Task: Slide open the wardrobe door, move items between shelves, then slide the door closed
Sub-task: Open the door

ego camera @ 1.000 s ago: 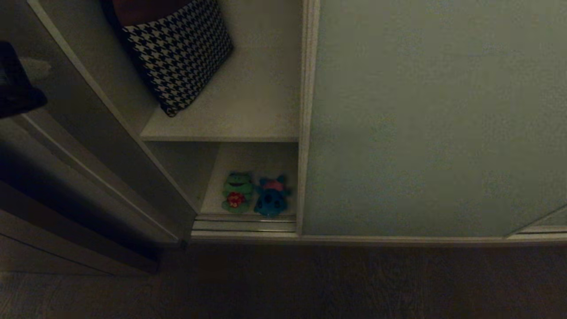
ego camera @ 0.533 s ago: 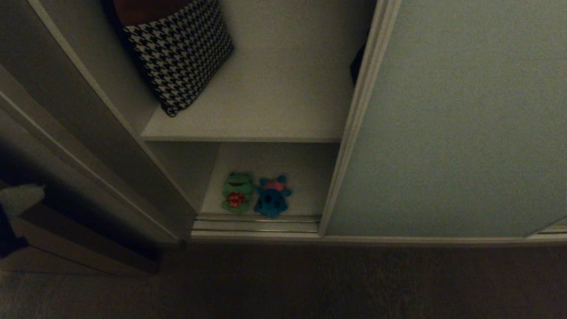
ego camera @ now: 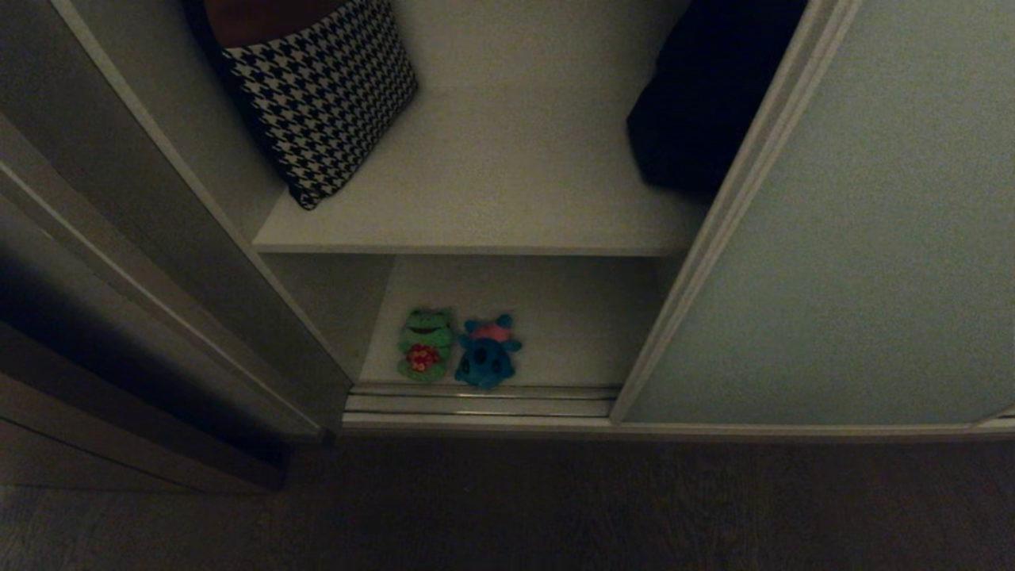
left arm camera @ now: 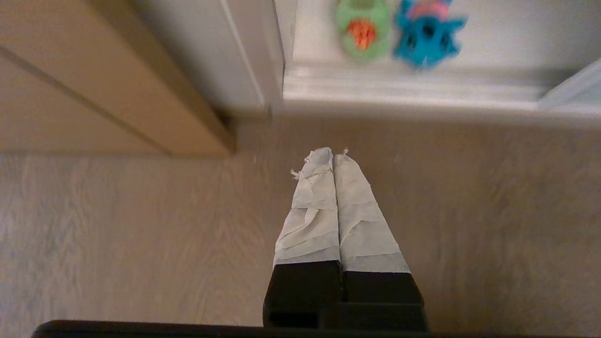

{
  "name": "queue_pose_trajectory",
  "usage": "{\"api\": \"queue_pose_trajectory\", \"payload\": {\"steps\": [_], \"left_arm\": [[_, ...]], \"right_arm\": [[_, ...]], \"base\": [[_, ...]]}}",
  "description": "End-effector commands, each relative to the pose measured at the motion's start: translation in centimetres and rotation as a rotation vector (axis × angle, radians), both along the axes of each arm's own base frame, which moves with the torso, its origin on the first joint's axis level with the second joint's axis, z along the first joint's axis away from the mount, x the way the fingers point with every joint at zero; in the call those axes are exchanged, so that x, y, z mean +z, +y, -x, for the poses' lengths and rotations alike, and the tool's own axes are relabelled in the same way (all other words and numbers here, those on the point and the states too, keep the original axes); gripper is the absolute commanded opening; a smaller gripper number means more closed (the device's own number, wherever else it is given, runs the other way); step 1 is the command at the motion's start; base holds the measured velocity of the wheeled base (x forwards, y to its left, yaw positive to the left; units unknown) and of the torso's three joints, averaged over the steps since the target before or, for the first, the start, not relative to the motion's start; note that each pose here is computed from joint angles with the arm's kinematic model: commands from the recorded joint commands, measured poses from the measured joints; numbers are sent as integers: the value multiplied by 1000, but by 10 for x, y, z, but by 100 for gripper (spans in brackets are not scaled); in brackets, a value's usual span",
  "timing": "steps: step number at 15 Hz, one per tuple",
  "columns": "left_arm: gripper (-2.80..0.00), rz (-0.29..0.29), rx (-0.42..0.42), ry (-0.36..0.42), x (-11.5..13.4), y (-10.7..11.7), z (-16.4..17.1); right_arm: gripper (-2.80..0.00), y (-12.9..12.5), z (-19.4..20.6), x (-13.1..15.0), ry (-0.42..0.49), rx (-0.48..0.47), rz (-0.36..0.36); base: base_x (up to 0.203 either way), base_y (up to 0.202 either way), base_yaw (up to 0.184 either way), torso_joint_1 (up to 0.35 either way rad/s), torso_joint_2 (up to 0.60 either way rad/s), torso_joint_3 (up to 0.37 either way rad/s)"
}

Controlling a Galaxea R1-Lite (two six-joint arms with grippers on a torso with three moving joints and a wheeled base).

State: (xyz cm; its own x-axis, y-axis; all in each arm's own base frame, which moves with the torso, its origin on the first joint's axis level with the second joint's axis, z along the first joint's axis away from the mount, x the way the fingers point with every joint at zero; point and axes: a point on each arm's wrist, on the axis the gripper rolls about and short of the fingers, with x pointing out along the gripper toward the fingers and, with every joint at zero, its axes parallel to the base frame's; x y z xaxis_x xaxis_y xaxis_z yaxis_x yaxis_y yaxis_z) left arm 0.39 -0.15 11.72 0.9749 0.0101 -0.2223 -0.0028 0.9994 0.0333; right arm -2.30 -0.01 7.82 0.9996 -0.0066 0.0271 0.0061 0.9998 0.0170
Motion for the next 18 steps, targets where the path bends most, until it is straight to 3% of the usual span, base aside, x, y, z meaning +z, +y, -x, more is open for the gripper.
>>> {"api": "queue_pose_trajectory", "payload": {"steps": [1, 10, 18], "left_arm": [[-280, -6, 16, -14, -26, 0, 3], [-280, -14, -20, -227, -41, 0, 27], [-280, -13, -16, -224, -42, 1, 27]], "right_arm": [[-280, 0, 0, 0, 0, 0, 0], [-280, 0, 0, 0, 0, 0, 0], [-280, 0, 0, 0, 1, 0, 0]], "base": [[0, 0, 0, 0, 0, 0], [0, 0, 0, 0, 0, 0], [0, 0, 0, 0, 0, 0]]}}
